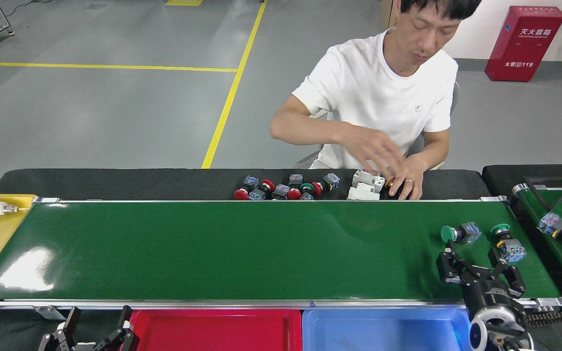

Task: Pick switch part from conveyor to tray

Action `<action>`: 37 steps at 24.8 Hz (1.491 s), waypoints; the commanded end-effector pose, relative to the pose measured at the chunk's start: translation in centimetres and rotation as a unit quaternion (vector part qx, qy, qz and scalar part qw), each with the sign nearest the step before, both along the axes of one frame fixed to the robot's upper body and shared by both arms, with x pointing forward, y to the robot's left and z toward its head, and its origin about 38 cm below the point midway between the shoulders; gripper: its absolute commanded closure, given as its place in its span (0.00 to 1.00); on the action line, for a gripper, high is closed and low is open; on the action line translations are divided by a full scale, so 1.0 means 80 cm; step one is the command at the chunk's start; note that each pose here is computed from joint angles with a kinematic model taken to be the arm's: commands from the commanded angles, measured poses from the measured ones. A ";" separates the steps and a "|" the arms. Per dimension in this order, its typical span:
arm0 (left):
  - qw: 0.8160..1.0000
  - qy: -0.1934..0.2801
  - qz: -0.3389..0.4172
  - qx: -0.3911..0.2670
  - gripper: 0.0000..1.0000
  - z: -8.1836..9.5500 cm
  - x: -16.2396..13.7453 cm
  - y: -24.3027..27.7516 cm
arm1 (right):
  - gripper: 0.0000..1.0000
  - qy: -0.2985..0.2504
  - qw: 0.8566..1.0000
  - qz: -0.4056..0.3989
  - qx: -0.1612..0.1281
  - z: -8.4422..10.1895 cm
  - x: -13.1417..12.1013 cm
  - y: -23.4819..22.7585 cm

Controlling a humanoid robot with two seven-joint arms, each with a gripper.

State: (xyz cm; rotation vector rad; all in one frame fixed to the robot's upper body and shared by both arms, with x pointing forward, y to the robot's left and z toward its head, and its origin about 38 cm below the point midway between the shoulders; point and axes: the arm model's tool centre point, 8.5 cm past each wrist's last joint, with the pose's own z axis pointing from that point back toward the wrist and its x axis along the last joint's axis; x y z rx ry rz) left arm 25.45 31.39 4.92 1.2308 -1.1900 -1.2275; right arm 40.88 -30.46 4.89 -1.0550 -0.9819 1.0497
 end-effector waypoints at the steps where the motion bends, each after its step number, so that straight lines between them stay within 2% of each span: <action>1: 1.000 -0.009 -0.001 -0.001 0.00 0.007 0.003 -0.001 | 0.04 -0.010 1.000 -0.005 -0.001 0.010 0.012 0.004; 7: 1.000 0.022 -0.002 -0.003 0.00 0.003 0.008 -0.002 | 0.04 -0.002 1.000 -0.010 0.001 0.007 0.031 0.005; 11: 1.000 0.016 -0.001 -0.005 0.00 0.007 0.014 -0.002 | 0.03 -0.001 1.000 -0.011 0.007 0.009 0.046 0.011; 24: 1.000 0.017 -0.016 0.001 0.00 0.008 0.014 -0.002 | 0.03 0.024 1.000 0.006 0.008 -0.004 0.087 0.048; 26: 1.000 0.016 -0.014 -0.006 0.00 0.007 0.014 -0.006 | 0.09 0.026 1.000 0.012 0.005 -0.007 0.089 0.055; 28: 1.000 0.016 -0.014 -0.009 0.00 0.006 0.014 -0.008 | 0.30 0.025 0.999 0.023 0.005 -0.005 0.092 0.061; 30: 1.000 0.016 -0.013 -0.012 0.00 0.006 0.013 -0.009 | 0.41 0.025 0.999 0.027 0.005 -0.006 0.092 0.063; 34: 1.000 0.014 -0.013 -0.012 0.00 0.007 0.015 -0.010 | 0.45 0.022 0.999 0.038 0.008 -0.001 0.093 0.067; 37: 1.000 0.013 -0.013 -0.012 0.00 0.007 0.015 -0.010 | 0.45 -0.004 0.999 0.049 0.012 0.022 0.095 0.076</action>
